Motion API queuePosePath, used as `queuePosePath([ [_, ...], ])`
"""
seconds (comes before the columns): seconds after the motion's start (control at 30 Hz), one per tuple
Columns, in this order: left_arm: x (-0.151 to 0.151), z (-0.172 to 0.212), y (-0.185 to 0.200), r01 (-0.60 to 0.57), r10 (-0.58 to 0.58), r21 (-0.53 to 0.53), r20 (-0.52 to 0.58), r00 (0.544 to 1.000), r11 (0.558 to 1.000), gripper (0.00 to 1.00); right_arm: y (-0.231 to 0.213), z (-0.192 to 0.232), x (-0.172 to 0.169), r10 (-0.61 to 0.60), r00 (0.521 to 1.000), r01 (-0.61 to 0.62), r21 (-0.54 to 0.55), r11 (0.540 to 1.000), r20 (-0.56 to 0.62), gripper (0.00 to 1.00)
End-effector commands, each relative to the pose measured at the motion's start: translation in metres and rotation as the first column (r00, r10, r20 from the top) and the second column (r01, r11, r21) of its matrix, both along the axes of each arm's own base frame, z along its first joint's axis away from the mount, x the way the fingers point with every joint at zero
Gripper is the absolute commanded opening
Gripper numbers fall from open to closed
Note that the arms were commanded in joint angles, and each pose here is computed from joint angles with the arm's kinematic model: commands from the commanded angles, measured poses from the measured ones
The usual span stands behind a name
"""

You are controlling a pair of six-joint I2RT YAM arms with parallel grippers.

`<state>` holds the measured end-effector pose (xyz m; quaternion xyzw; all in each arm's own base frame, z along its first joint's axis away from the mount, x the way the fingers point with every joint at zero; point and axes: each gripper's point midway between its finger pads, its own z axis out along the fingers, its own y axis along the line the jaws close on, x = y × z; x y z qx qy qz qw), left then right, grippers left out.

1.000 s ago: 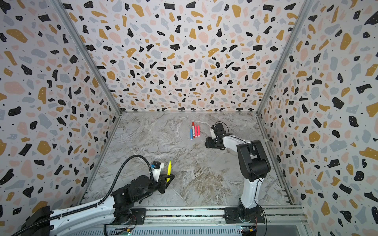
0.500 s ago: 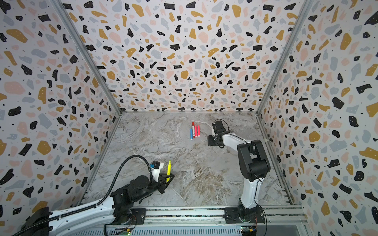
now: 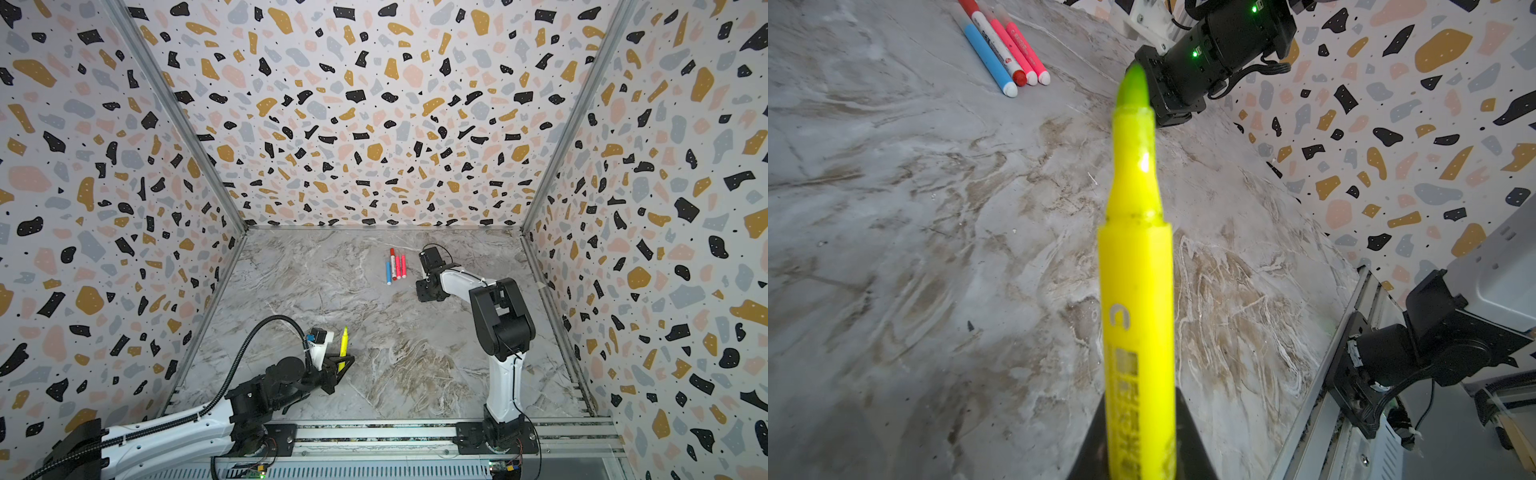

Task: Insert the pens into the pen caps
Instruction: 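Lower the right gripper and grasp the clear cap, then carry the clear cap with the right gripper toward the left gripper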

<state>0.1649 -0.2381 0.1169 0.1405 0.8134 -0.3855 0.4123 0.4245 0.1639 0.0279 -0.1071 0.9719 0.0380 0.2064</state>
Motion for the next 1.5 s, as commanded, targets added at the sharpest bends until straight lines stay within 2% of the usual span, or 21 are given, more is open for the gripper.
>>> queuePosePath([
  [0.0,0.002,0.011,-0.003,0.0,0.0,-0.016,0.031,1.0,1.0,0.0,-0.004,0.008,0.005,0.004,1.0,-0.003,-0.034,0.999,0.009,0.37],
  [0.17,0.002,0.008,-0.002,0.0,0.0,-0.016,0.027,1.0,1.0,0.0,-0.004,0.005,0.001,0.013,1.0,-0.013,-0.048,0.999,0.001,0.31],
  [0.3,0.001,0.007,-0.001,-0.001,0.002,-0.02,0.023,1.0,1.0,0.0,-0.004,-0.002,-0.002,0.02,1.0,-0.021,-0.067,0.998,-0.014,0.22],
  [0.53,0.0,0.01,0.002,-0.006,0.007,-0.025,0.029,1.0,1.0,0.0,0.004,0.001,-0.006,0.045,0.999,-0.046,-0.055,0.997,-0.018,0.12],
  [0.63,0.0,0.011,0.002,-0.005,0.006,-0.027,0.03,1.0,1.0,0.0,0.013,0.019,-0.008,0.058,0.998,-0.059,0.005,0.998,0.026,0.1],
  [0.73,-0.001,0.012,0.0,0.009,-0.007,-0.029,0.037,0.999,1.0,0.0,0.036,0.059,-0.016,0.103,0.986,-0.125,0.174,0.977,0.129,0.1],
  [0.83,-0.004,0.016,-0.005,0.033,-0.031,-0.054,0.046,0.998,0.998,0.0,0.054,0.114,-0.033,0.129,0.955,-0.217,0.331,0.918,0.268,0.11],
  [0.93,-0.004,0.022,-0.008,0.044,-0.04,-0.085,0.057,0.998,0.995,0.0,0.062,0.165,-0.054,0.106,0.912,-0.294,0.451,0.843,0.397,0.12],
  [1.07,-0.005,0.032,-0.018,0.075,-0.065,-0.144,0.07,0.995,0.987,0.0,0.068,0.209,-0.085,0.049,0.872,-0.37,0.591,0.716,0.487,0.13],
  [1.17,-0.009,0.037,-0.031,0.122,-0.111,-0.18,0.067,0.992,0.976,0.0,0.076,0.223,-0.112,0.038,0.861,-0.42,0.668,0.615,0.507,0.14],
  [1.33,-0.02,0.042,-0.058,0.187,-0.176,-0.174,0.078,0.981,0.967,0.0,0.083,0.239,-0.145,-0.01,0.835,-0.477,0.732,0.486,0.55,0.16],
  [1.47,-0.029,0.045,-0.074,0.224,-0.211,-0.185,0.085,0.974,0.957,0.0,0.092,0.238,-0.165,-0.024,0.843,-0.489,0.785,0.379,0.537,0.16],
])
